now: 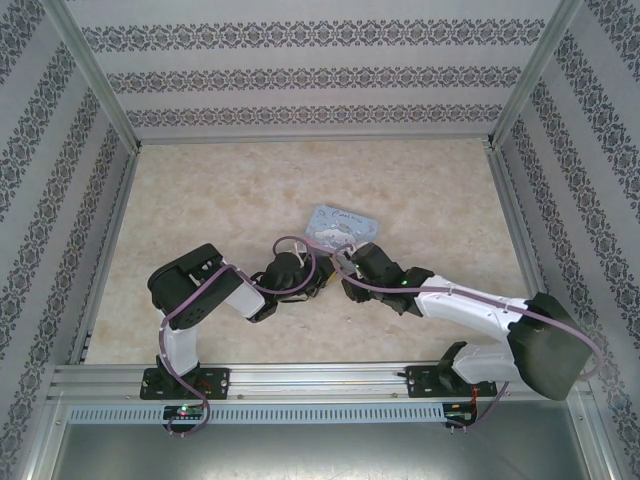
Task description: Unlock the padlock with the key
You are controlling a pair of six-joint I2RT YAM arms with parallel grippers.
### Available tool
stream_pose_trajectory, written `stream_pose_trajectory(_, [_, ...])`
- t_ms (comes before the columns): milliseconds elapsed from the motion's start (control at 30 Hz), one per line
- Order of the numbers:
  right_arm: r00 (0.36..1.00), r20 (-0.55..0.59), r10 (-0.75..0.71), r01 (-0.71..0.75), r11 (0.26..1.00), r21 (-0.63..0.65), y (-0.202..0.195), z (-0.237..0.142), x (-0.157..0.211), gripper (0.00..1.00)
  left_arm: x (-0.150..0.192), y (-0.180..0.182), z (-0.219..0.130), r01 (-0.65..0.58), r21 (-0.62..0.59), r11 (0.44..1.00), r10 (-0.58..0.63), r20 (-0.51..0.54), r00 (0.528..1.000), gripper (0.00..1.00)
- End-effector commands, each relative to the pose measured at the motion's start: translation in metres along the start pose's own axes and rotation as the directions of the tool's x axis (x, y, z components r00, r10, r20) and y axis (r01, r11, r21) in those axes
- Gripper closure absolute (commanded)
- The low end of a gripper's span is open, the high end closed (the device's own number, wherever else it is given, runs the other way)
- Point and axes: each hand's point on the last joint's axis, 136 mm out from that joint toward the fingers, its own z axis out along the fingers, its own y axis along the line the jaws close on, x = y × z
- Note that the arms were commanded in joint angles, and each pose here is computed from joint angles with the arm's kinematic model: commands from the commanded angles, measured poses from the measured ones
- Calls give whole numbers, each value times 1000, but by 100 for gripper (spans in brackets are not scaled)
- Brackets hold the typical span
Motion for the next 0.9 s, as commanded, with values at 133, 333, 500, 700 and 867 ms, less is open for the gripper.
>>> stream_pose_trajectory(133, [994,16,-112,111,993,46,10,13,-20,61,0,-21,1,-34,44,998,34,-18,999,100])
stream_pose_trajectory(333, [992,-13,-128,129,990,62,11,27,-19,62,1,-23,1,-34,49,998,35,-21,999,100])
stream_pose_trajectory(500, [991,-27,-133,135,987,85,8,34,-19,66,1,-23,1,-33,49,998,34,-23,999,100])
stream_pose_trajectory(700, [992,-29,-121,123,989,87,8,41,-25,74,2,-22,1,-31,51,998,33,-28,999,100])
stream_pose_trajectory(867, [995,-22,-98,99,993,68,8,42,-32,92,2,-21,1,-31,48,998,33,-31,999,100])
